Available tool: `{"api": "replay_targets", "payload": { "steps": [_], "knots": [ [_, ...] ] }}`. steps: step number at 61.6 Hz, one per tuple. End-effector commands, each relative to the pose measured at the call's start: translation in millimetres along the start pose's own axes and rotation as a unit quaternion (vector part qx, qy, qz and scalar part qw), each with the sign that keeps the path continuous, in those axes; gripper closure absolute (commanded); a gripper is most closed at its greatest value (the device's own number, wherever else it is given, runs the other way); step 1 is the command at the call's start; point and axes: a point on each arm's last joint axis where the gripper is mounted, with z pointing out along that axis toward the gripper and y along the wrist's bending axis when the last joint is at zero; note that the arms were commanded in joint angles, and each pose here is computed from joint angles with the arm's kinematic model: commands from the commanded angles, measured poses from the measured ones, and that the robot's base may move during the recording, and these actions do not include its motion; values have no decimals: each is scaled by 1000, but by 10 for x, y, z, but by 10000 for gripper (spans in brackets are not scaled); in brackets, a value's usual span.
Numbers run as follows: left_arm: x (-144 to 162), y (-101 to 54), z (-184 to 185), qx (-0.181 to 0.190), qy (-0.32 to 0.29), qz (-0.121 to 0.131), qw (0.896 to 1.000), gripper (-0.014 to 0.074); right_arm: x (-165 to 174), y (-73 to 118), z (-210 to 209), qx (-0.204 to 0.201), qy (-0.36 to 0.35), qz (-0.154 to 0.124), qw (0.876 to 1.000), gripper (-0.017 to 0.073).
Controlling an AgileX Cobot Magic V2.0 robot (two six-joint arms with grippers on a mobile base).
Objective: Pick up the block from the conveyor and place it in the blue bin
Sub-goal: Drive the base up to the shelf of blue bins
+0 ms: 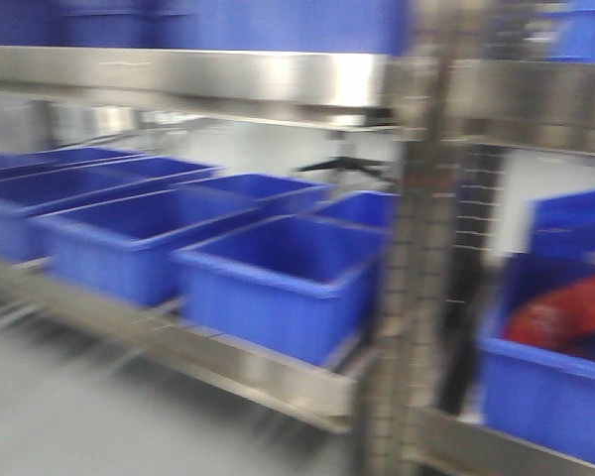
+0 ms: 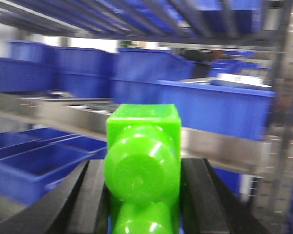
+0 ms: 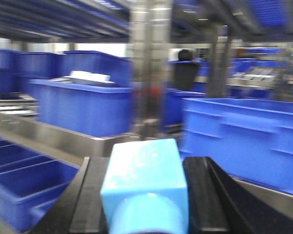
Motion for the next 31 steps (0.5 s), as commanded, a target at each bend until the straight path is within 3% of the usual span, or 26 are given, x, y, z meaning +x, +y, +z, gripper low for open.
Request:
{"api": "replay_targets", "payload": {
  "steps": [1,31],
  "knots": [
    [-23,0,-9,0,-12,-3,1000,704,-24,0,-4,0,-12,-6,1000,727],
    [-23,0,-9,0,-12,-3,1000,704,-24,0,-4,0,-12,-6,1000,727]
  ]
}}
